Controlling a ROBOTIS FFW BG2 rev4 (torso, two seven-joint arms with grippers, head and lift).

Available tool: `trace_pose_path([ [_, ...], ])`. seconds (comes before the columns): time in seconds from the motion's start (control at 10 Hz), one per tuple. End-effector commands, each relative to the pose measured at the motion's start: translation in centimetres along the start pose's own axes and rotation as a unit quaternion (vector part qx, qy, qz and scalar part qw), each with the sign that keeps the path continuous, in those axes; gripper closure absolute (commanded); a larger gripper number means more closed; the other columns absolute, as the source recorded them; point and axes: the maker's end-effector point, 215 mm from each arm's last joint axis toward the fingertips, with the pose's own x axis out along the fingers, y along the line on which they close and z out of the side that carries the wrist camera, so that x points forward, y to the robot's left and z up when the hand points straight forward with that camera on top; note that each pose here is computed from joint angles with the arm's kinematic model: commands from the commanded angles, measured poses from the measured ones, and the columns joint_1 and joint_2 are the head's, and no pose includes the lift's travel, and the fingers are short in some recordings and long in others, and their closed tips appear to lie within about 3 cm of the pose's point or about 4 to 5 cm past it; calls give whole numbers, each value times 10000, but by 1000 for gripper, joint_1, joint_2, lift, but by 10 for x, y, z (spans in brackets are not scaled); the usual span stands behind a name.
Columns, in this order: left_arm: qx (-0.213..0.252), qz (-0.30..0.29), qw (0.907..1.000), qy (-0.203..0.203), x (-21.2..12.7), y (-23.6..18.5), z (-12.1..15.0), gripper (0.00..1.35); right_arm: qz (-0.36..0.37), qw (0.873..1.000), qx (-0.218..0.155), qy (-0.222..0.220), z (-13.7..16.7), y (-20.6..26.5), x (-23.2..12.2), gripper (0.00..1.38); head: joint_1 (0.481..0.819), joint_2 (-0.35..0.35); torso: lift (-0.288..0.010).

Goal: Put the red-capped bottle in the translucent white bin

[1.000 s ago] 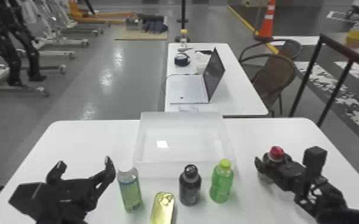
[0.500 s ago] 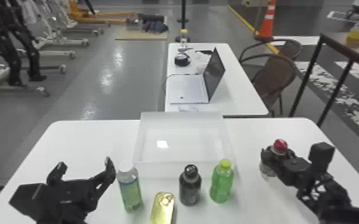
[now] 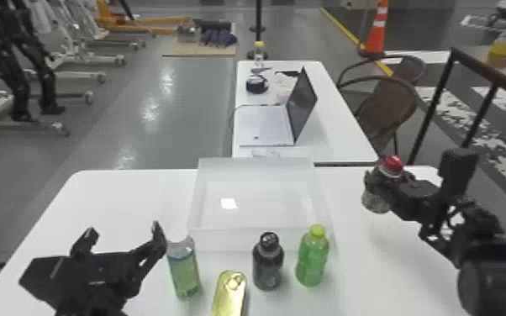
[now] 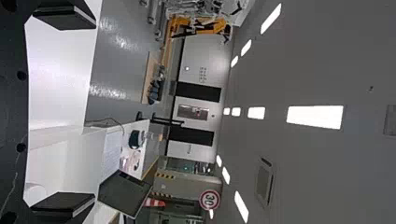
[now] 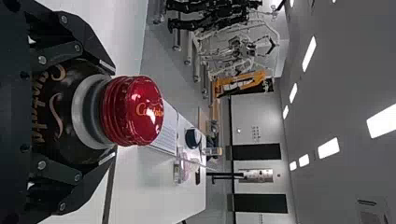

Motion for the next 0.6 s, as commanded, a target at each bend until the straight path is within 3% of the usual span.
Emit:
trace_pose_path([
  [0.0, 4, -14, 10000, 10, 1, -1, -1, 13, 86, 10000, -42, -13, 22, 6, 10, 1271, 549, 0, -100],
  [0.3, -2, -45, 10000, 30, 3, -4, -2, 13, 249, 9997, -86, -9, 40, 26, 44, 1271, 549, 0, -100],
  [0.5, 9, -58, 10000, 47, 4, -4, -4, 13, 465, 9988, 124, 60, 32, 48, 74, 1271, 549, 0, -100],
])
